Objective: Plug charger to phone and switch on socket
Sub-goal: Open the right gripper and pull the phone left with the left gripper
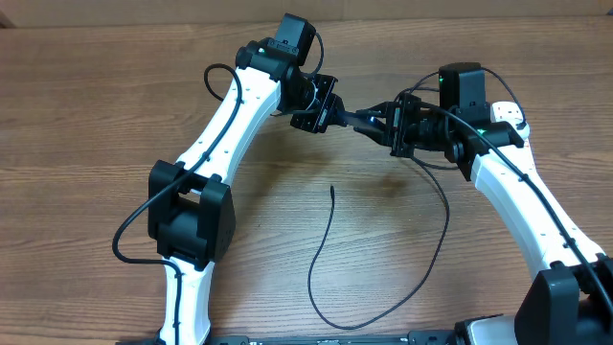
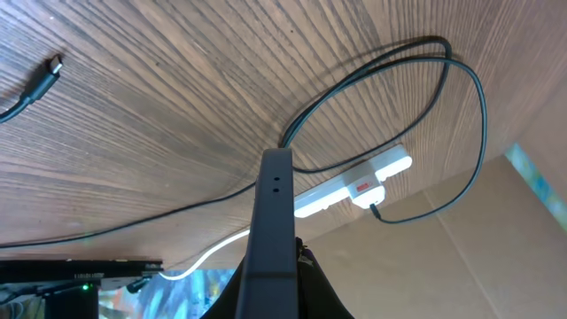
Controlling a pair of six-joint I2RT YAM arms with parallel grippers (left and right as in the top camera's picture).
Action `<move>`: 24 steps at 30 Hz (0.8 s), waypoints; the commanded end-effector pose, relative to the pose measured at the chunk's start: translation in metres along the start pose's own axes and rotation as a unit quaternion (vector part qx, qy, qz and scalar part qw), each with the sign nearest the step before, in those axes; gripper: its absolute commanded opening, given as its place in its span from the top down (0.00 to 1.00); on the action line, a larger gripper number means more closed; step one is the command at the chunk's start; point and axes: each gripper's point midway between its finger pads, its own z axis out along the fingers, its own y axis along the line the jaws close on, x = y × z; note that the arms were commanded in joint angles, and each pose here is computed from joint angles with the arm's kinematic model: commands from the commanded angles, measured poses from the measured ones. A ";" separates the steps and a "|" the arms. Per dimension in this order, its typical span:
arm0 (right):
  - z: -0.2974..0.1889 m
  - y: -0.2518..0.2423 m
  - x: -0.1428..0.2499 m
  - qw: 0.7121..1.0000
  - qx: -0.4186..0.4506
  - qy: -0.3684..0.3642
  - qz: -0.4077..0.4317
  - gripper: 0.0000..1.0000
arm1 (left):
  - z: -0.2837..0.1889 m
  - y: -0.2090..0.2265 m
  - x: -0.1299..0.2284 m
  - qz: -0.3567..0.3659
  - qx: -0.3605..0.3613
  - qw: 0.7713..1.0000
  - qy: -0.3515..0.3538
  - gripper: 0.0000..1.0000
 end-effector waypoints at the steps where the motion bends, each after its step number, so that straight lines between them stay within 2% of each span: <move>1: -0.004 0.012 0.008 0.999 -0.015 0.004 -0.028 0.72 | -0.002 -0.003 0.007 0.037 0.002 0.999 0.002 0.95; 4: -0.004 0.012 0.008 0.999 -0.015 0.004 -0.028 0.63 | -0.002 -0.003 0.007 0.037 0.002 0.999 0.002 0.96; 6: -0.004 0.012 0.008 0.999 -0.015 0.004 -0.028 0.49 | -0.002 -0.003 0.007 0.037 0.002 0.999 0.002 0.96; 9: -0.004 0.012 0.008 0.999 -0.015 0.004 -0.028 0.21 | -0.002 -0.003 0.006 0.037 0.003 0.999 0.001 0.96; 13: -0.004 0.012 0.008 0.999 -0.015 0.004 -0.029 0.02 | -0.005 -0.004 0.002 0.036 0.005 0.999 -0.001 0.96; 20: -0.005 0.013 0.007 0.998 -0.017 0.001 -0.069 0.00 | -0.014 -0.006 -0.011 0.058 0.012 0.998 -0.007 0.96; 24: -0.005 0.014 0.004 0.995 -0.020 -0.010 -0.101 0.00 | -0.022 -0.006 -0.023 0.100 0.015 0.995 -0.013 0.96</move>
